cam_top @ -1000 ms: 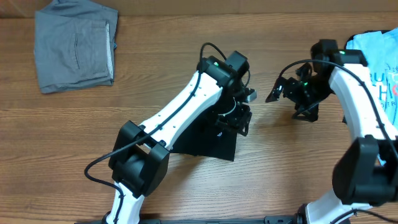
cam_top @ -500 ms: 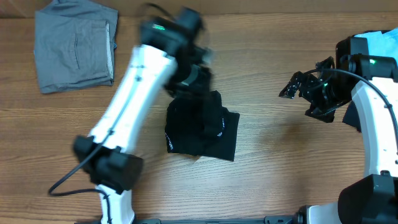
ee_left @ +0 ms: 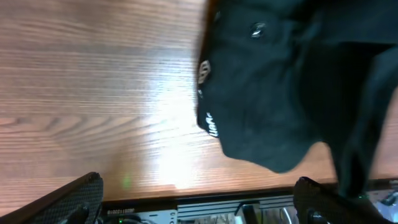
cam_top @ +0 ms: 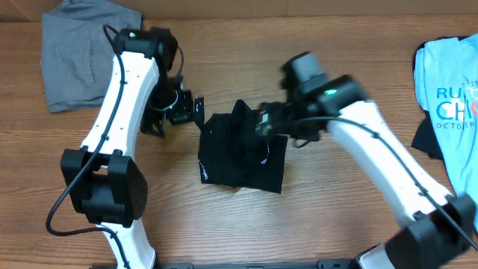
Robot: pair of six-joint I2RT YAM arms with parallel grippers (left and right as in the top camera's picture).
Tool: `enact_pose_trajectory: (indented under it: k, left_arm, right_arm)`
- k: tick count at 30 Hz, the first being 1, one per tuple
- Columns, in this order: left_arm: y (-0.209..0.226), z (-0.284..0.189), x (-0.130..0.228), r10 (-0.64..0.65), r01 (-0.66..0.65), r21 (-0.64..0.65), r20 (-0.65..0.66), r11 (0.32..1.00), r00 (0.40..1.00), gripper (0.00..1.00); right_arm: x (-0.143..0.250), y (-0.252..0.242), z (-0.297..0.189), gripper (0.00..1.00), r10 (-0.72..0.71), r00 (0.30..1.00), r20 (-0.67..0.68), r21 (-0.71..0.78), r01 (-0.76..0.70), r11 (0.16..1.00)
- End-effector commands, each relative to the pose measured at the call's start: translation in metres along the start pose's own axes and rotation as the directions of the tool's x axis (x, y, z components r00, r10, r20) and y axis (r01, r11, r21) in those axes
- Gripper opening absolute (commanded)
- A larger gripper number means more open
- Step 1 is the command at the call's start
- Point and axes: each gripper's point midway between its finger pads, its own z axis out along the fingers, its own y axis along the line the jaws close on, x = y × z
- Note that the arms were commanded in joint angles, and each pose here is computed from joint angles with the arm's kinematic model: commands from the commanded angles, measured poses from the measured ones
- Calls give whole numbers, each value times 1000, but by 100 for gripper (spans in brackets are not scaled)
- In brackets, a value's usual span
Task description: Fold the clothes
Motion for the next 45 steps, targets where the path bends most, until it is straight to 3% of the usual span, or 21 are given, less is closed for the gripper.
enact_pose_trajectory:
  k: [1,8,11,12,14,20,30,34,45]
  left_arm:
    - [9,20,8,-14,12,-28,-49,1000,999,100]
    - [18,58,14,-27,23,-42,-101,999,995,100]
    - [21,73,15,-29,25,-37,-112,999,993,100]
    - [23,81,16,-31,26,-38,-119,999,992,100]
    - [25,88,18,-32,27,-40,-125,999,992,100]
    - [27,100,19,-33,28,-41,-127,999,991,100]
    - [27,101,16,-30,26,-38,-116,999,993,100]
    - [27,101,16,-30,25,-38,-116,999,993,100]
    - [27,101,15,-29,25,-36,-111,999,993,100]
  right_arm:
    - [-5,4,33,100,35,999,-2,90,-34,995]
    - [2,16,74,96,15,997,-79,78,-8,997]
    - [0,23,78,86,12,997,-82,44,-8,999]
    - [0,23,79,73,12,997,-82,42,-8,999]
    - [1,22,80,62,14,996,-90,46,-10,999]
    - [11,22,93,60,24,988,-149,38,-18,999]
    - [23,3,93,12,52,982,-181,129,-28,991]
    - [37,-29,83,4,123,972,-201,295,-60,954]
    - [68,-57,62,4,189,939,-288,445,-43,895]
